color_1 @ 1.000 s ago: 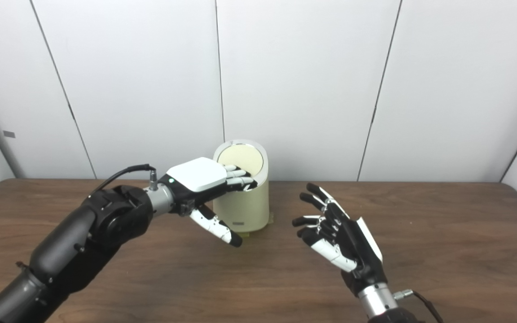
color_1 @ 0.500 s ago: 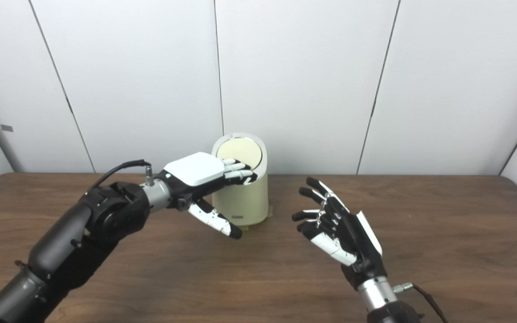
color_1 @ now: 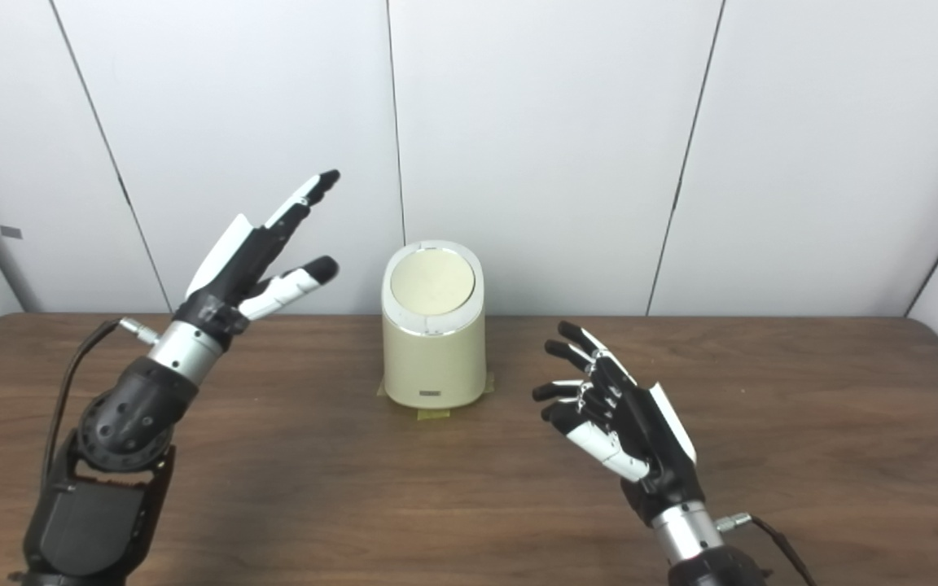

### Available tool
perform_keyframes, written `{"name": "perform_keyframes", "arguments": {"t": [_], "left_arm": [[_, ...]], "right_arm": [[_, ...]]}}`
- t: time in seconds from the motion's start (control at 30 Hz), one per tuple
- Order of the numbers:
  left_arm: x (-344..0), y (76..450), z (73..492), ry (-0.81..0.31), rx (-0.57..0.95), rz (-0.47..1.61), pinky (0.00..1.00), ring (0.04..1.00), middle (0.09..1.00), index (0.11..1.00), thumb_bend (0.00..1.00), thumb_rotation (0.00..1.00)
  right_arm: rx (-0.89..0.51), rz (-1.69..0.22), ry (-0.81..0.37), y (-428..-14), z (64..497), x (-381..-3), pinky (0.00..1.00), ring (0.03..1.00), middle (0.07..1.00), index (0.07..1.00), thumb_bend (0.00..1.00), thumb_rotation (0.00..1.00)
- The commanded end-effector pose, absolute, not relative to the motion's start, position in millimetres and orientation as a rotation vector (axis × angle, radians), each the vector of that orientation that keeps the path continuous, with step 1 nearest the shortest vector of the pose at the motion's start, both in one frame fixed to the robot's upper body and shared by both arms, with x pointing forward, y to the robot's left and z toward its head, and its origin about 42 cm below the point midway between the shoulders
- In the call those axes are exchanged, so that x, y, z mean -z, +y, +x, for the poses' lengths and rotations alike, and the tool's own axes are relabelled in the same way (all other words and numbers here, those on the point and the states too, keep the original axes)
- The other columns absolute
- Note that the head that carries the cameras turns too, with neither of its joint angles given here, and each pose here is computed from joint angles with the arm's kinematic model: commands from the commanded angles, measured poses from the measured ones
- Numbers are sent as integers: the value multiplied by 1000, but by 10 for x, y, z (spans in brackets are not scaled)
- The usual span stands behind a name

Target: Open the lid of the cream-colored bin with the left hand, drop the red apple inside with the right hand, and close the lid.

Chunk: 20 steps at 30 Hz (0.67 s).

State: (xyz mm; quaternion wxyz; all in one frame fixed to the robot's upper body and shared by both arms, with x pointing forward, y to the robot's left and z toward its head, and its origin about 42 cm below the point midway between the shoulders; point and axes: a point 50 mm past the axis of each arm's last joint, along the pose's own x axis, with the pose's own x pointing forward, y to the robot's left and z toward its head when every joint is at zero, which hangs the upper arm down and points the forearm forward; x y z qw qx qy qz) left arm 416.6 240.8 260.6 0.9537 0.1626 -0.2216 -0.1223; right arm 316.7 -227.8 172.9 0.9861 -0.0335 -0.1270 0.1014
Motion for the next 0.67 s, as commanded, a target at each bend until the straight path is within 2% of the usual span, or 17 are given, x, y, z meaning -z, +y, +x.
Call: {"name": "perform_keyframes", "arguments": {"t": [0.0,0.27,0.47,0.63], "left_arm": [[-2556,2375,4065,-459,237,199,1000,1000,1000,1000,959,859],[-1937,2469,3678,-273,209,21,1000,1000,1000,1000,916,873],[-1684,2445,3506,-225,202,-51,1000,1000,1000,1000,853,880],[-1555,2436,3437,-191,195,-62,1000,1000,1000,1000,912,839]], "right_arm": [[-208,-77,-337,-2293,3239,-1915,537,636,849,889,760,615],[-216,-66,-338,-2328,3248,-1886,538,638,846,893,742,615],[-206,-74,-334,-2357,3255,-1867,531,639,843,891,755,628],[-179,-66,-344,-2361,3261,-1847,530,652,854,891,793,632]]}}
